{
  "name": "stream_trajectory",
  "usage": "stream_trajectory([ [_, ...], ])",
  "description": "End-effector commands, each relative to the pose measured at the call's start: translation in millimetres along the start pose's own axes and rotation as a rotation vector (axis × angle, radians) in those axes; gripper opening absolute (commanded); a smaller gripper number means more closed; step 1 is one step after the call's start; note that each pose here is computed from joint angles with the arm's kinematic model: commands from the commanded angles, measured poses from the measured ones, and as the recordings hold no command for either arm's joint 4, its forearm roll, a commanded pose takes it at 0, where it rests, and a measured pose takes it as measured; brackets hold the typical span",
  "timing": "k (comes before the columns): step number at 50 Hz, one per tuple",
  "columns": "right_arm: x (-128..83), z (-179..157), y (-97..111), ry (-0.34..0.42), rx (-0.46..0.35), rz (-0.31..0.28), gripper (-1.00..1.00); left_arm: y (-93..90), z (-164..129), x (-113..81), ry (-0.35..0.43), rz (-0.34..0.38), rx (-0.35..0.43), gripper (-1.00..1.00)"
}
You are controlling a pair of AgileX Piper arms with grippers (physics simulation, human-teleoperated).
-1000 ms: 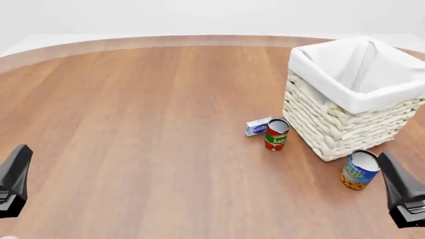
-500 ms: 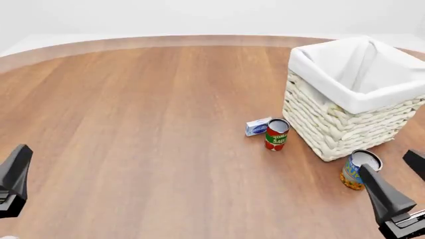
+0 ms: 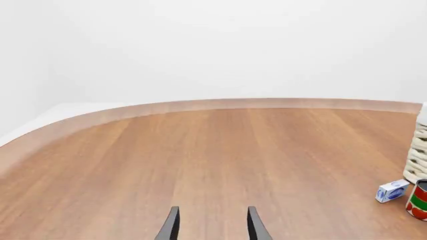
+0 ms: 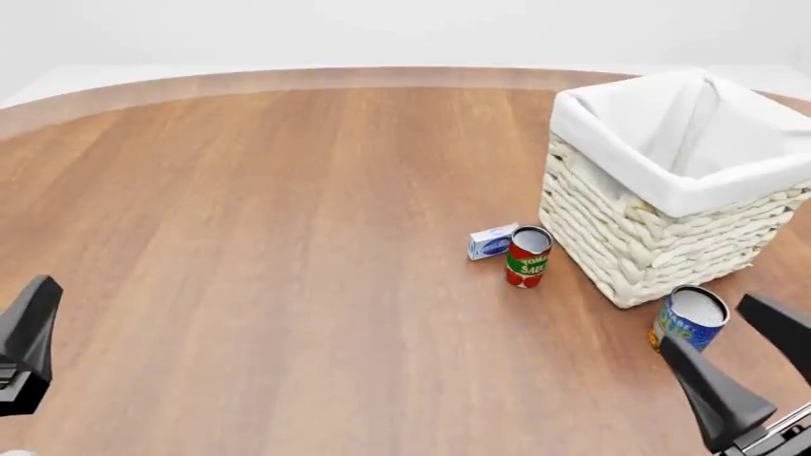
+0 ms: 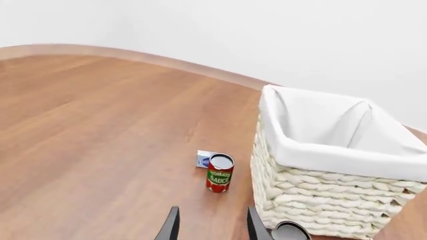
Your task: Pick up the ketchup, and put it in the basket.
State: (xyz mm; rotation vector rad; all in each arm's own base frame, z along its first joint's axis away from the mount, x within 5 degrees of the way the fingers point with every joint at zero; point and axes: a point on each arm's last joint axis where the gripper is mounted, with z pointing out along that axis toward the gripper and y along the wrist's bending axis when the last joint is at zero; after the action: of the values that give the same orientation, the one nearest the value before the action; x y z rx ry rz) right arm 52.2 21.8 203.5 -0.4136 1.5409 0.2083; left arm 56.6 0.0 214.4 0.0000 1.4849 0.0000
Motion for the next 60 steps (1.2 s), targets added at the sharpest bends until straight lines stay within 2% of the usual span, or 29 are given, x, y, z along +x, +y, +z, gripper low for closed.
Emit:
stream_trajectory([
  [1,-1.8,0.5,4.0,-0.018,-0.071,0.022,1.0,0.0,0.0,0.0,0.0,0.0,0.0,1.0],
  [20,-8.2,17.2,13.4,-0.024,-0.19,0.052,1.0,0.0,0.0,0.0,0.0,0.0,0.0,1.0],
  [34,-10.9,39.5,27.2,-0.026,-0.285,0.066,1.0,0.0,0.0,0.0,0.0,0.0,0.0,1.0],
  [60,-24.6,61.1,55.4,-0.049,-0.455,0.084,1.0,0.0,0.0,0.0,0.0,0.0,0.0,1.0],
])
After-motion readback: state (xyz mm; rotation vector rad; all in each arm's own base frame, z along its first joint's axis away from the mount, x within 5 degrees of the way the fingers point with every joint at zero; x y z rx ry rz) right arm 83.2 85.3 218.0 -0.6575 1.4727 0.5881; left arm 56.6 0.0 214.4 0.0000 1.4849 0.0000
